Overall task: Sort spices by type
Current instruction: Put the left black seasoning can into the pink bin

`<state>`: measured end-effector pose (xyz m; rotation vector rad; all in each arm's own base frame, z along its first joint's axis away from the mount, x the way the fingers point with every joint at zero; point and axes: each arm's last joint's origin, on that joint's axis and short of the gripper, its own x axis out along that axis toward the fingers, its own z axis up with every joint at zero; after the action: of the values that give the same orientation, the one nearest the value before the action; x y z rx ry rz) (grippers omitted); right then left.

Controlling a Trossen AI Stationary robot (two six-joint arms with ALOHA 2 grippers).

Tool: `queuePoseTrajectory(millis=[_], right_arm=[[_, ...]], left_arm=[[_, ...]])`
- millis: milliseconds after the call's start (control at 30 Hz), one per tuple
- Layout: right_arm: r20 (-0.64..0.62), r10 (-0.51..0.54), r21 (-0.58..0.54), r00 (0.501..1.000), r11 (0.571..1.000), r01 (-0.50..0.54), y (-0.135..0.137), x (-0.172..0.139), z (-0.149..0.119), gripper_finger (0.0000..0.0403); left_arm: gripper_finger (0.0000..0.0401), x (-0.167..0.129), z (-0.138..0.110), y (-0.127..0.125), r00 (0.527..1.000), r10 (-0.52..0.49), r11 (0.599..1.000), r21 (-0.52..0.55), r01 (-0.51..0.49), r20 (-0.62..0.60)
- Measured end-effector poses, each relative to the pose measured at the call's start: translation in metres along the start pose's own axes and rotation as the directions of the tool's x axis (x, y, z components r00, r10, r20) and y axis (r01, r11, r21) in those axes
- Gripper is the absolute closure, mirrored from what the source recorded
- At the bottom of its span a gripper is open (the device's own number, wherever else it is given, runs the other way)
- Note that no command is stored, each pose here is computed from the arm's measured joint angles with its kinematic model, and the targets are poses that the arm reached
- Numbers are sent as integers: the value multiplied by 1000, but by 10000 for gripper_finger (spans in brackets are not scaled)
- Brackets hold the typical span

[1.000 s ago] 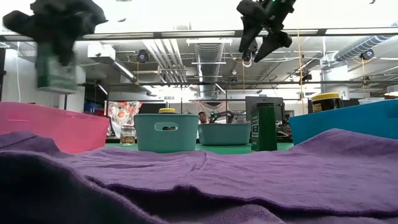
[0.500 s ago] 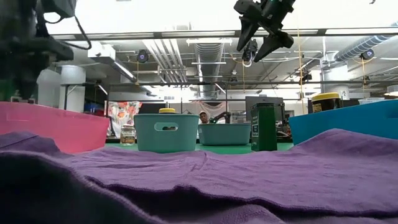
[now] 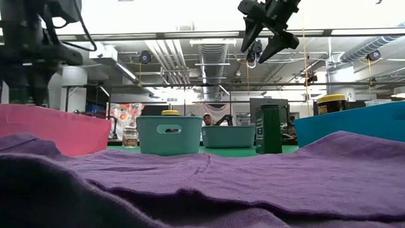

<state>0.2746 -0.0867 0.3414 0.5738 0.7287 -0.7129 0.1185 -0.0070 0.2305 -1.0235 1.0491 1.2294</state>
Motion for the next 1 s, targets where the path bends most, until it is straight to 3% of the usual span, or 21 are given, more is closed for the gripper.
queuePoseTrajectory(millis=[367,467,533,1000], right_arm=[[2,-8,-6,1000,1000,8,-3,1,2,81],[0,-8,-8,1000,1000,8,-3,1,1,77],[-1,-9,-9,1000,1000,9,-3,1,1,76],[-5,-12,-22,1000,1000,12,-3,1,1,77]], left_arm=[[299,4,1,-12,1000,23,1000,-12,-23,-13],[299,-5,3,-27,993,-117,993,-36,116,-6],[299,-7,5,-34,989,-145,988,-43,147,37],[299,20,12,-49,999,27,997,70,-26,-20]])
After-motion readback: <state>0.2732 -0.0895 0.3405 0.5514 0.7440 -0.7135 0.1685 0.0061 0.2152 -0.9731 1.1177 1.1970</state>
